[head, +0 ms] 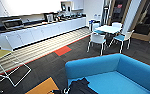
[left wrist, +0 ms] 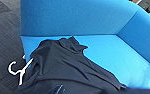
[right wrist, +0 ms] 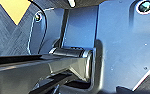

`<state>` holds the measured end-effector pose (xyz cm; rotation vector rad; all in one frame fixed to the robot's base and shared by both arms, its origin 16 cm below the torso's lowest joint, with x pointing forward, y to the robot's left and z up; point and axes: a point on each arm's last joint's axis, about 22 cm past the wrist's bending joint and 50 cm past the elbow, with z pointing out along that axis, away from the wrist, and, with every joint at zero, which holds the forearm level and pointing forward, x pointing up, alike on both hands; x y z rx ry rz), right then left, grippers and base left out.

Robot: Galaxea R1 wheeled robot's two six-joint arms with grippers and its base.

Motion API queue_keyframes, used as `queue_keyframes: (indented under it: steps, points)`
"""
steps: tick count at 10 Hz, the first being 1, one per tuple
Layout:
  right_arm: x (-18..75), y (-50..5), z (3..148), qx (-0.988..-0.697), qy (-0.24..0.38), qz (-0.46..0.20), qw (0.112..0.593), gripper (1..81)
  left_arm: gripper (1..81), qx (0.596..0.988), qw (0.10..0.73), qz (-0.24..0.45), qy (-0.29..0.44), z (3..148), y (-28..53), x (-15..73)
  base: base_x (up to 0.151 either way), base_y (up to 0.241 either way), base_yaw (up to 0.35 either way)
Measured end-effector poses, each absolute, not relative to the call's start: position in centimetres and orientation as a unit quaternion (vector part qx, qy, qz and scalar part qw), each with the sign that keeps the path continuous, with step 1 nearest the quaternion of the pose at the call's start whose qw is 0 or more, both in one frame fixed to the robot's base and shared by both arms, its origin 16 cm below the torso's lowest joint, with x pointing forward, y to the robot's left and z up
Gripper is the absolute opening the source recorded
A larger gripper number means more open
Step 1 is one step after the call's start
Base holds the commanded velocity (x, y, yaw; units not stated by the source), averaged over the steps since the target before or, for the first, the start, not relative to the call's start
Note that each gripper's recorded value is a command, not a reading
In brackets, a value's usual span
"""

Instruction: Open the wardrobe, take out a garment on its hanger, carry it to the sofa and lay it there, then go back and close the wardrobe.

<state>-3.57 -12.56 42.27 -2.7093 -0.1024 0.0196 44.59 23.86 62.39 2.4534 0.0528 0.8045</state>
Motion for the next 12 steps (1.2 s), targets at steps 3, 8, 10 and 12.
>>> queue_keyframes:
  steps: [3, 8, 10, 12]
  points:
    - [-3.3, -12.6, 42.2, -0.976, -0.038, 0.005, 0.213, 81.1, 81.1, 0.933, 0.270, 0.237, 0.024, 57.1, 24.5, 34.4, 0.000, 0.000, 0.000]
    - [-2.8, -12.6, 42.2, -0.976, -0.040, 0.002, 0.214, 81.1, 81.1, 0.960, 0.239, 0.142, -0.042, 52.4, 27.3, 19.2, 0.000, 0.000, 0.000]
    - [-2.8, -12.5, 42.2, -0.976, -0.042, 0.000, 0.214, 81.1, 81.1, 0.962, 0.239, 0.105, -0.077, 51.2, 26.3, 13.7, 0.000, 0.000, 0.000]
    - [-2.6, -12.5, 42.1, -0.976, -0.042, -0.001, 0.213, 81.1, 81.1, 0.967, 0.231, 0.073, -0.083, 49.6, 26.1, 8.9, 0.000, 0.000, 0.000]
